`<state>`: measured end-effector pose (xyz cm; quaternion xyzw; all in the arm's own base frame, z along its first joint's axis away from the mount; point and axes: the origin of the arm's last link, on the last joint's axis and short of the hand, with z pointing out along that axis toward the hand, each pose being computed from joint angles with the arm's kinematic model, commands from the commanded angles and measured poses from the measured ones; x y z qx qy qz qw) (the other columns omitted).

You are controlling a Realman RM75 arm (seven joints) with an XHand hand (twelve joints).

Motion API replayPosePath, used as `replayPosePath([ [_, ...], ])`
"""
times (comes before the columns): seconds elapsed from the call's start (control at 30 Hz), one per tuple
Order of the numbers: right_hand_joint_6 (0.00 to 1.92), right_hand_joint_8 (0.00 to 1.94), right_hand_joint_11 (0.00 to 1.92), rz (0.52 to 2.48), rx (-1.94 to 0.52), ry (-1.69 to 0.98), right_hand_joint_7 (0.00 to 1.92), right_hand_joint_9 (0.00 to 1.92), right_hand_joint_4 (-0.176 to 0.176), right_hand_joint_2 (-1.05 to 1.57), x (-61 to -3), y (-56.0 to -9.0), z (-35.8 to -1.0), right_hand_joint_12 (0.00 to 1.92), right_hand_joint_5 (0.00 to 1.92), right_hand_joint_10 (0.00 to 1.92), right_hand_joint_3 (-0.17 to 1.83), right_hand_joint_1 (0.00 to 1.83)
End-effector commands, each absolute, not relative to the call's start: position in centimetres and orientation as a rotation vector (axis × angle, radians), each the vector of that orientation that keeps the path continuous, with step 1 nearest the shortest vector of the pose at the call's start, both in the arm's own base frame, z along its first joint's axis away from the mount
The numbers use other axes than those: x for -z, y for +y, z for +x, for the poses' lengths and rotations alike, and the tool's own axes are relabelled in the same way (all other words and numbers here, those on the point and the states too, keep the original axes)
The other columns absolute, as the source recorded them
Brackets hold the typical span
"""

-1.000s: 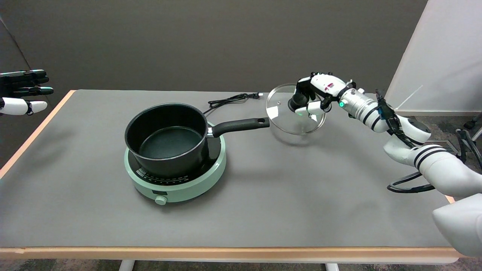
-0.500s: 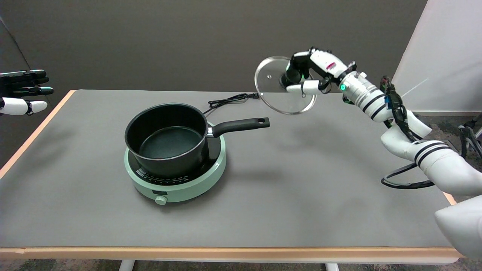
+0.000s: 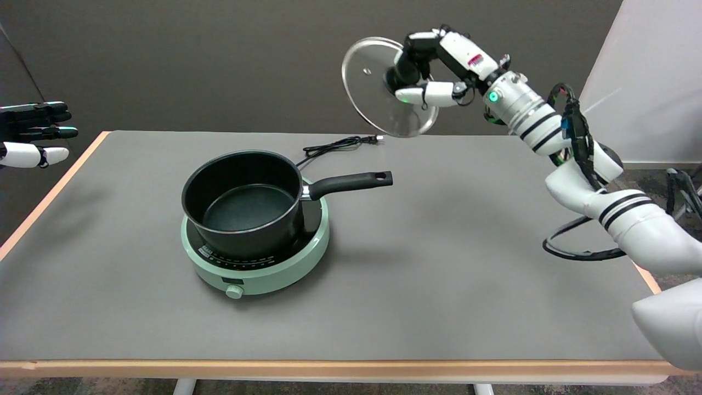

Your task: Pick up the pot lid.

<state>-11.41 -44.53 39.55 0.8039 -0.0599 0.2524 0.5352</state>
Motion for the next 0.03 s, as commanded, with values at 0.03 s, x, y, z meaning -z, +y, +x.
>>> replayPosePath([
  [0.03,1.24,1.28,0.2,2.229,-0.707,-0.048,0.93,0.81,-0.138,1.12,-29.8,-43.8,-3.55,1.92,0.71,1.66,0.16,1.22],
])
